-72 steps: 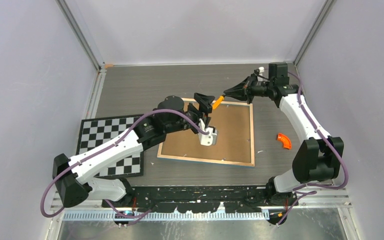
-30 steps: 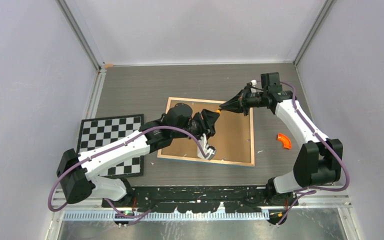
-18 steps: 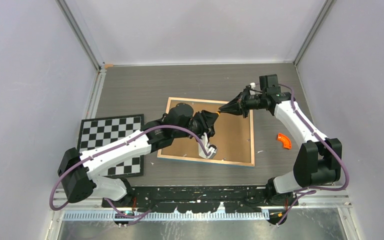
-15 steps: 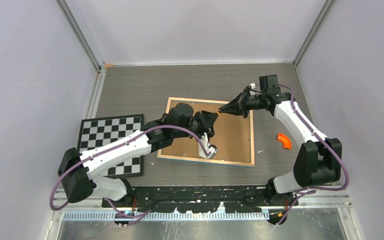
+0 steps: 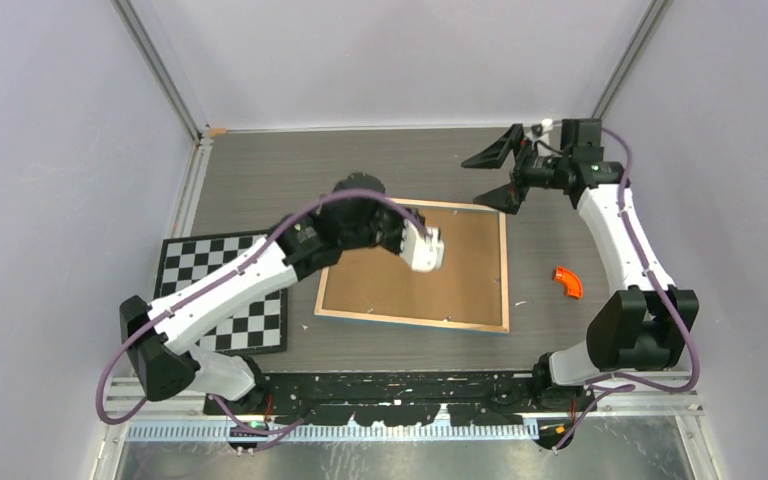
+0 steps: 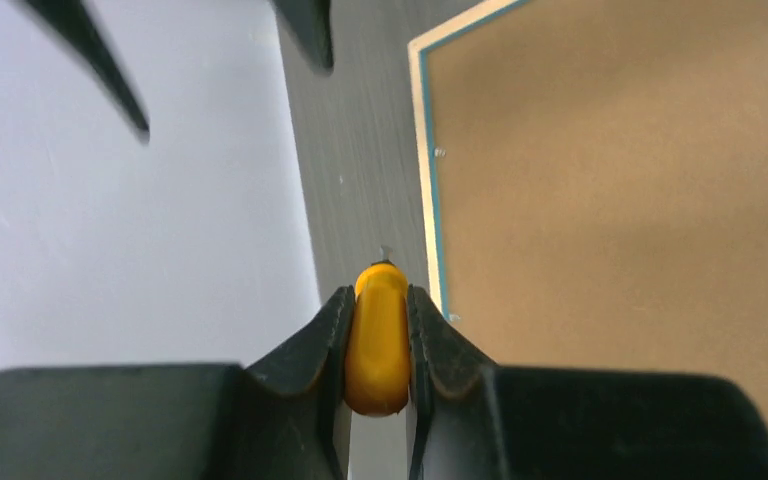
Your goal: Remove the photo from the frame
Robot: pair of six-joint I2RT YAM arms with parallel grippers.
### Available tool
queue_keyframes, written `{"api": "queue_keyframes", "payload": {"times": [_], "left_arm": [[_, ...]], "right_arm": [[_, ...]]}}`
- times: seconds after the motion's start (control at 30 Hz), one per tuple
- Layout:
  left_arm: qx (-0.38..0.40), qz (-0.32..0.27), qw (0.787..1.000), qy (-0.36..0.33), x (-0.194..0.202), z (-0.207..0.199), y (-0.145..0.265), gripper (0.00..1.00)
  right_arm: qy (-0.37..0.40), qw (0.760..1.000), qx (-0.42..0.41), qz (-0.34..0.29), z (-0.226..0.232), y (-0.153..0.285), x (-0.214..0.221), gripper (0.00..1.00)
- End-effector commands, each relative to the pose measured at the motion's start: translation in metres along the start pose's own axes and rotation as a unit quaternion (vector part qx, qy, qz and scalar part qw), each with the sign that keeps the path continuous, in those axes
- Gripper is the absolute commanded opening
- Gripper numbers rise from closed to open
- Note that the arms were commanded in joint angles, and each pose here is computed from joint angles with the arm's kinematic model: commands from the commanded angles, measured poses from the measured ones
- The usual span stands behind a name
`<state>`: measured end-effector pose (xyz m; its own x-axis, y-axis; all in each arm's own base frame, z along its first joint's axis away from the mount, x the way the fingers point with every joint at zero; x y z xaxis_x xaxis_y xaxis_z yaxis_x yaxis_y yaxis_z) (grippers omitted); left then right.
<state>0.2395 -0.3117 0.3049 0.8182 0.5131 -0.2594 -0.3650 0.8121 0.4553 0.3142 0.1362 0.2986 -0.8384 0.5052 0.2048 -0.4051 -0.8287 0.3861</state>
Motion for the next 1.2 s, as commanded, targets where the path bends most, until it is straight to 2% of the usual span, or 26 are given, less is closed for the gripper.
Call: {"api": "queue_keyframes", "payload": {"times": [0.0, 0.1, 0.2, 0.3, 0.33, 0.4, 0.53, 0.73, 0.93, 1.17], "left_arm": [[0.004, 0.081, 0.966, 0.247, 0.035, 0.009, 0.028, 0.00], [-0.010, 0.124, 0.914, 0.385, 0.061, 0.013, 0.038, 0.00], [-0.014, 0.152, 0.840, 0.521, 0.093, 0.008, 0.048, 0.00], [-0.012, 0.161, 0.772, 0.615, 0.120, -0.001, 0.058, 0.00], [-0.008, 0.159, 0.756, 0.635, 0.127, -0.004, 0.062, 0.00], [0.001, 0.158, 0.738, 0.656, 0.137, -0.015, 0.064, 0.00], [-0.005, 0.198, 0.740, 0.643, 0.157, -0.039, 0.059, 0.00], [-0.001, 0.215, 0.764, 0.608, 0.177, -0.064, 0.044, 0.00], [-0.002, 0.207, 0.788, 0.580, 0.193, -0.067, 0.024, 0.00], [0.031, 0.211, 0.822, 0.528, 0.204, -0.077, 0.017, 0.00]], "right_arm": [[0.137, 0.989, 0.037, -0.052, 0.010, 0.026, -0.009, 1.00], [0.196, 0.975, 0.071, -0.075, 0.005, 0.035, -0.013, 1.00], [0.243, 0.961, 0.105, -0.080, -0.008, 0.041, -0.015, 1.00], [0.282, 0.945, 0.157, -0.060, -0.035, 0.044, -0.016, 1.00], [0.289, 0.940, 0.173, -0.050, -0.044, 0.045, -0.017, 1.00], [0.292, 0.934, 0.205, -0.032, -0.065, 0.045, -0.018, 1.00], [0.273, 0.934, 0.232, 0.005, -0.100, 0.040, -0.015, 1.00], [0.249, 0.921, 0.296, 0.055, -0.145, 0.039, -0.016, 1.00], [0.248, 0.898, 0.361, 0.048, -0.175, 0.043, -0.030, 1.00], [0.243, 0.904, 0.347, 0.060, -0.176, 0.035, -0.033, 0.96]]}}
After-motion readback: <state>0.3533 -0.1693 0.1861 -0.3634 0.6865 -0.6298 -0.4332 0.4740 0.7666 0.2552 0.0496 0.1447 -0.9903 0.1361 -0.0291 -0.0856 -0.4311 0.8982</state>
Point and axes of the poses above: each gripper's point midway between its finger pads, its own y axis back along the fingers, its own z axis along the line the jaws close on, x = y × z, the point moved 4 cm from there along y, back along the fingers, and after that the axes turned 9 degrees about -y, right-handed, at the moved point
